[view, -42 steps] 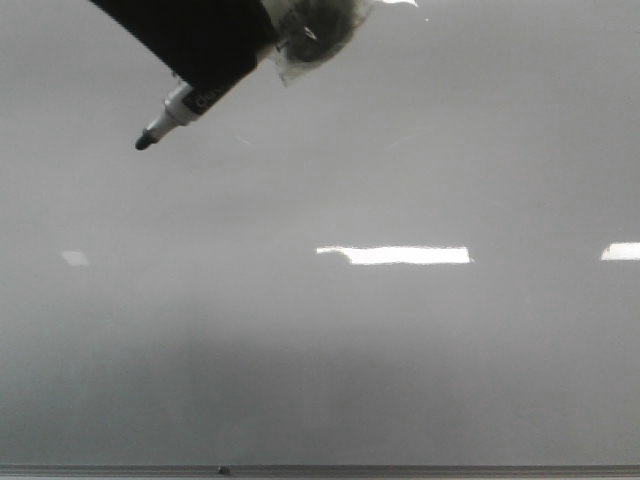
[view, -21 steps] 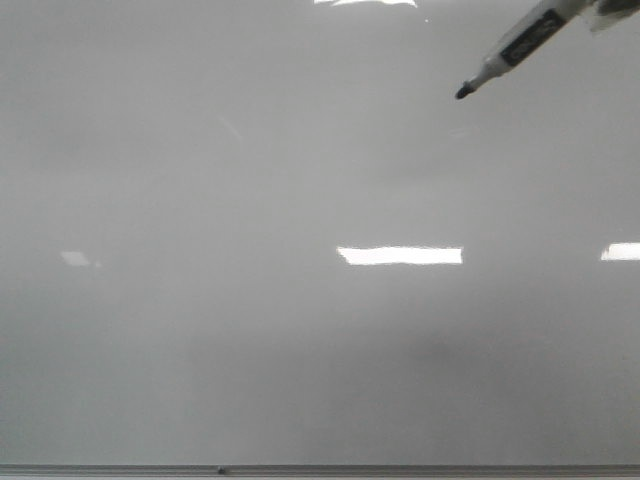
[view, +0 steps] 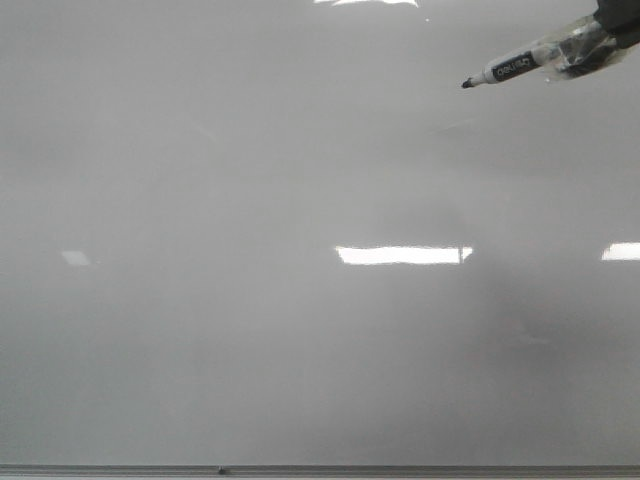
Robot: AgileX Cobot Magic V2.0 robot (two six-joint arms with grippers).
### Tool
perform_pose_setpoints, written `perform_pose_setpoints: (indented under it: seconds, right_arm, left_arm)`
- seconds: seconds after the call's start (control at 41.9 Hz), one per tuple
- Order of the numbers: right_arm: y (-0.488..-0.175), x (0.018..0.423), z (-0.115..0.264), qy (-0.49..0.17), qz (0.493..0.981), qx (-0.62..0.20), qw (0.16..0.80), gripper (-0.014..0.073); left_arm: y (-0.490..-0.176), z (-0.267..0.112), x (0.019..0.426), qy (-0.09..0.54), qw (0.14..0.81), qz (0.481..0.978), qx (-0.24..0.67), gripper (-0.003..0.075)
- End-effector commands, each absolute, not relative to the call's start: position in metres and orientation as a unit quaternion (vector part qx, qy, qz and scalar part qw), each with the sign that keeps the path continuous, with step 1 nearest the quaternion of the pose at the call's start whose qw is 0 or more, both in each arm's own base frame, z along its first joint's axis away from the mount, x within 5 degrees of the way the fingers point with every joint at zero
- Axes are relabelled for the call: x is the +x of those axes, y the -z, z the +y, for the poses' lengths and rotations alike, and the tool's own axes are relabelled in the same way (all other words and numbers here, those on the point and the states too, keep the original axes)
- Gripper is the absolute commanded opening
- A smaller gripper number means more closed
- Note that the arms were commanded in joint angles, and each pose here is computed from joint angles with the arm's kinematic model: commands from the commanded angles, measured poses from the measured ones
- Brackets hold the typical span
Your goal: Write number 5 on whiteboard
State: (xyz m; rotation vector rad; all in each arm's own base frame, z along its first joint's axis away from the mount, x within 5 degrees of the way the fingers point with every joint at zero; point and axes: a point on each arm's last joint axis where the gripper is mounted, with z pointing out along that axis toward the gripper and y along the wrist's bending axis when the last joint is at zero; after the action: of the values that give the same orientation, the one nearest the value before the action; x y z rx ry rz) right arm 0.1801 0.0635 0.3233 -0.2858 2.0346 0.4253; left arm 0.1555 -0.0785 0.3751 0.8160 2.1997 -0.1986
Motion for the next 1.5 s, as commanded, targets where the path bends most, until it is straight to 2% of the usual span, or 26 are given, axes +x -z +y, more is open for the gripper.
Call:
perform_pose_setpoints:
  seconds: [0.0,0.239,0.382,0.525,0.955,1.481]
  right_arm:
    - [-0.341,0.192,0.06,-0.169,0.809,-0.083,0.557,-0.005]
    - [-0.34,0.204,0.06,-0.133,0.803,-0.114,0.569,-0.005]
    - [-0.343,0.206,0.062,-0.139,0.799,-0.11,0.575,-0.005]
    - [-0.345,0.204,0.076,-0.143,0.789,-0.152,0.578,-0.005]
    - [-0.358,0.23,0.083,-0.126,0.76,-0.129,0.624,-0.005]
    - [-0.346,0.26,0.091,-0.112,0.773,-0.121,0.613,-0.005]
  left_arm:
    - [-0.39,-0.08,0.158,0.09,0.436,0.843,0.301,0.0512]
    - [-0.392,-0.08,0.16,0.09,0.446,0.839,0.298,0.0512]
    - [-0.392,-0.08,0.16,0.09,0.448,0.838,0.298,0.0512]
    - [-0.392,-0.08,0.16,0.09,0.449,0.838,0.297,0.0512]
    - [-0.392,-0.08,0.16,0.09,0.448,0.838,0.298,0.0512]
    - [-0.392,-0.08,0.16,0.09,0.448,0.838,0.298,0.0512]
